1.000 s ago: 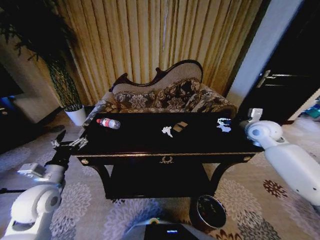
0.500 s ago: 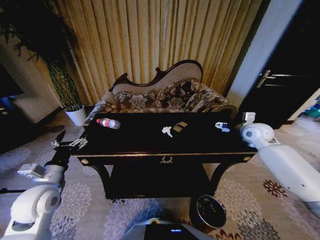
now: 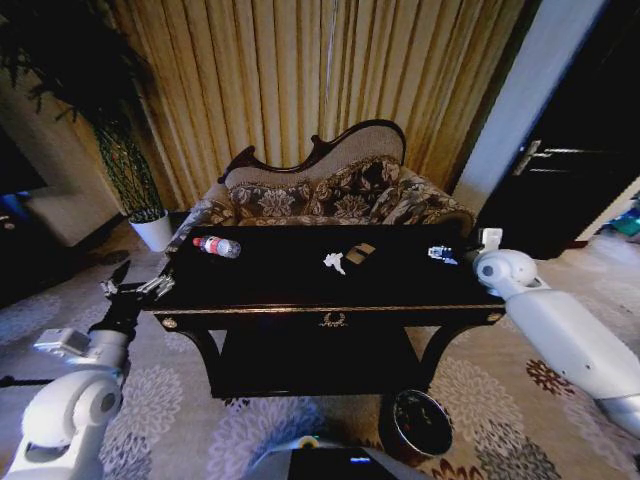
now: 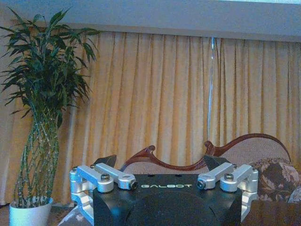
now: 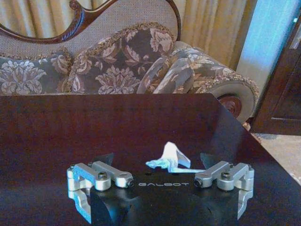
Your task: Move to the front of the table and place the trash on the table into the trash bin.
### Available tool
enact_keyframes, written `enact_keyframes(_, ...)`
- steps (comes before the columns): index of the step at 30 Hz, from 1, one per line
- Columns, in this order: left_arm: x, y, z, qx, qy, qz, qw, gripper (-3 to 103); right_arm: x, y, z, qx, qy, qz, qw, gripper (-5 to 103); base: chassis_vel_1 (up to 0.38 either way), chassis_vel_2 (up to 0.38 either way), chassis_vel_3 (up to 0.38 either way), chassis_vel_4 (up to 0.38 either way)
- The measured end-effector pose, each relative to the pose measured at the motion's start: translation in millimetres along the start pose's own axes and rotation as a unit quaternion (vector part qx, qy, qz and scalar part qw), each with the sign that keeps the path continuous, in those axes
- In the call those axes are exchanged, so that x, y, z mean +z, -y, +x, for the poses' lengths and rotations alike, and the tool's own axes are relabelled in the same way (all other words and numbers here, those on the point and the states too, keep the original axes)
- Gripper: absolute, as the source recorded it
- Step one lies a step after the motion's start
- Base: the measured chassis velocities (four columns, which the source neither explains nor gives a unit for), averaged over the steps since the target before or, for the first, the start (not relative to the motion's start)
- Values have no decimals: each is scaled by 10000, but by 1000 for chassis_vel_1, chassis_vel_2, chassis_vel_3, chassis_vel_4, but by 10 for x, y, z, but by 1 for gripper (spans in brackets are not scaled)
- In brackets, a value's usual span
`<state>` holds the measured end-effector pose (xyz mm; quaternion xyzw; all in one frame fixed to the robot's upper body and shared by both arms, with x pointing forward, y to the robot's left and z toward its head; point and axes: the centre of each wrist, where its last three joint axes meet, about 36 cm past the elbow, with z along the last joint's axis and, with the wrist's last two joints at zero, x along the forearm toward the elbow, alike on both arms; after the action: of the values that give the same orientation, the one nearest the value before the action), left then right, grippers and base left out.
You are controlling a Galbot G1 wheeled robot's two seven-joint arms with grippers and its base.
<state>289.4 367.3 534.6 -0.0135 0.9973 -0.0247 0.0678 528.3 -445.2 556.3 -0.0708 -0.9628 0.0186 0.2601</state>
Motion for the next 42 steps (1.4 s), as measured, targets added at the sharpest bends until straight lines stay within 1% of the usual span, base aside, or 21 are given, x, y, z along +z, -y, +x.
enact_keyframes(9,6,0,4,-2,-7,16,10000,100,72,40,-27,61,-86,12,9999,100,0,0,0,0)
enact_keyframes(16,4,-1,3,6,-5,12,10000,100,137,46,-48,117,-113,95,9998,100,0,0,0,0)
enact_keyframes(18,3,0,3,8,-2,12,10000,100,142,43,-47,127,-109,111,9998,101,0,0,0,0)
enact_keyframes(20,-2,6,4,17,5,13,10000,100,142,45,-48,146,-97,116,9998,92,0,0,0,0)
enact_keyframes(22,-3,11,4,24,5,16,10000,100,144,48,-49,155,-94,114,9998,92,0,0,0,0)
enact_keyframes(23,-3,14,3,30,6,19,10000,100,147,51,-48,159,-93,112,9998,82,0,0,0,0)
enact_keyframes(24,-3,14,3,30,6,19,10000,100,147,51,-48,159,-93,112,9998,82,0,0,0,0)
enact_keyframes(26,-5,22,2,43,10,23,10000,100,164,57,-49,167,-89,107,9998,71,0,0,0,0)
enact_keyframes(27,-6,26,2,50,11,25,10000,100,171,57,-50,169,-85,107,9998,71,0,0,0,0)
enact_keyframes(28,-10,30,2,60,14,24,10000,100,178,57,-51,171,-82,106,9998,65,0,0,0,0)
enact_keyframes(29,-10,30,2,60,14,24,10000,100,178,57,-51,171,-82,106,9998,65,0,0,0,0)
enact_keyframes(31,-20,34,0,77,21,15,10000,100,185,54,-52,169,-78,104,9998,55,0,0,0,0)
enact_keyframes(32,-20,34,0,77,21,15,10000,100,185,54,-52,169,-78,104,9998,55,0,0,0,0)
enact_keyframes(33,-22,34,-1,83,21,13,10000,100,184,51,-50,164,-70,102,9998,43,0,0,0,0)
enact_keyframes(34,-23,35,-1,87,22,14,10000,100,184,49,-49,163,-62,100,9998,43,0,0,0,0)
enact_keyframes(35,-24,37,0,93,23,14,10000,100,184,47,-47,161,-55,98,9998,38,0,0,0,0)
enact_keyframes(36,-24,37,0,93,23,14,10000,100,184,47,-47,161,-55,98,9998,38,0,0,0,0)
enact_keyframes(39,-26,46,3,107,26,22,9999,100,185,49,-41,160,-36,88,9998,22,0,0,0,0)
enact_keyframes(40,-26,46,3,107,26,22,9999,100,185,49,-41,160,-36,88,9998,22,0,0,0,0)
enact_keyframes(42,-27,47,3,112,26,22,9999,100,202,51,-36,157,-42,74,9998,12,0,0,0,0)
